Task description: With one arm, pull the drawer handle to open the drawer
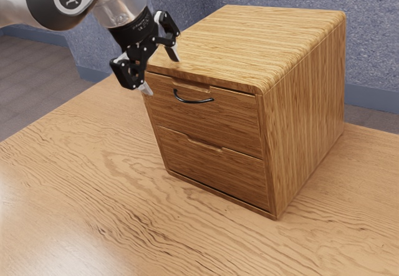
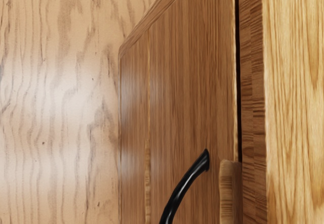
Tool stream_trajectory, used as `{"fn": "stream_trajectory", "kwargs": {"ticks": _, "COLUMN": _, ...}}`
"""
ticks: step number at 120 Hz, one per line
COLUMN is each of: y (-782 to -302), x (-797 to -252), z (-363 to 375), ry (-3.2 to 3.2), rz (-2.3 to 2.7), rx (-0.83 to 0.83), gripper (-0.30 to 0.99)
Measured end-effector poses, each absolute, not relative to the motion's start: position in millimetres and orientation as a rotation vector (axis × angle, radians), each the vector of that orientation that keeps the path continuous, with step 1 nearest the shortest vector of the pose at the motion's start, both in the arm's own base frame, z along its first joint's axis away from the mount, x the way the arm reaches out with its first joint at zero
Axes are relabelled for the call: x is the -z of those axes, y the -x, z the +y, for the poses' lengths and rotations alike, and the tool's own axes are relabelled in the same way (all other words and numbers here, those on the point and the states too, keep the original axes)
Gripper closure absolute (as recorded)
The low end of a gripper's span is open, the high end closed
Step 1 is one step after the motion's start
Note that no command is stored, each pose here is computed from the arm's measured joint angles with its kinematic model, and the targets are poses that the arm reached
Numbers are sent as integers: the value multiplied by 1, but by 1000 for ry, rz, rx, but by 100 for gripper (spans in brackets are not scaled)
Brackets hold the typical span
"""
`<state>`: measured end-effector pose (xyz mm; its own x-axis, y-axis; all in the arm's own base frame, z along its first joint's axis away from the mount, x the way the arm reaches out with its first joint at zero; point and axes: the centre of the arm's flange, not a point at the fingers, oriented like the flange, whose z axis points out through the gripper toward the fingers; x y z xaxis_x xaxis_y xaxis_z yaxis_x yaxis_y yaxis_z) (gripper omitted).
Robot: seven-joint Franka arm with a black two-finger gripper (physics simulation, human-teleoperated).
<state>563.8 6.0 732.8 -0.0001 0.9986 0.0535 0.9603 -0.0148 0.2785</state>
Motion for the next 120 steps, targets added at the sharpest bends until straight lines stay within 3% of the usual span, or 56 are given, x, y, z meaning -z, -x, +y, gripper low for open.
{"fn": "stream_trajectory", "kwargs": {"ticks": 14, "y": -563, "x": -754, "z": 21, "ry": -2003, "rz": 2065, "rx": -462, "gripper": 0}}
{"fn": "stream_trajectory", "kwargs": {"ticks": 27, "y": -531, "x": -794, "z": 34, "ry": -1883, "rz": 2052, "rx": -647, "gripper": 0}}
{"fn": "stream_trajectory", "kwargs": {"ticks": 40, "y": -497, "x": -788, "z": -15, "ry": -1910, "rz": 1961, "rx": -714, "gripper": 0}}
{"fn": "stream_trajectory", "kwargs": {"ticks": 68, "y": -475, "x": -748, "z": -23, "ry": -1878, "rz": 1918, "rx": -693, "gripper": 3}}
{"fn": "stream_trajectory", "kwargs": {"ticks": 120, "y": -507, "x": -696, "z": -12, "ry": -1857, "rz": 1911, "rx": -664, "gripper": 16}}
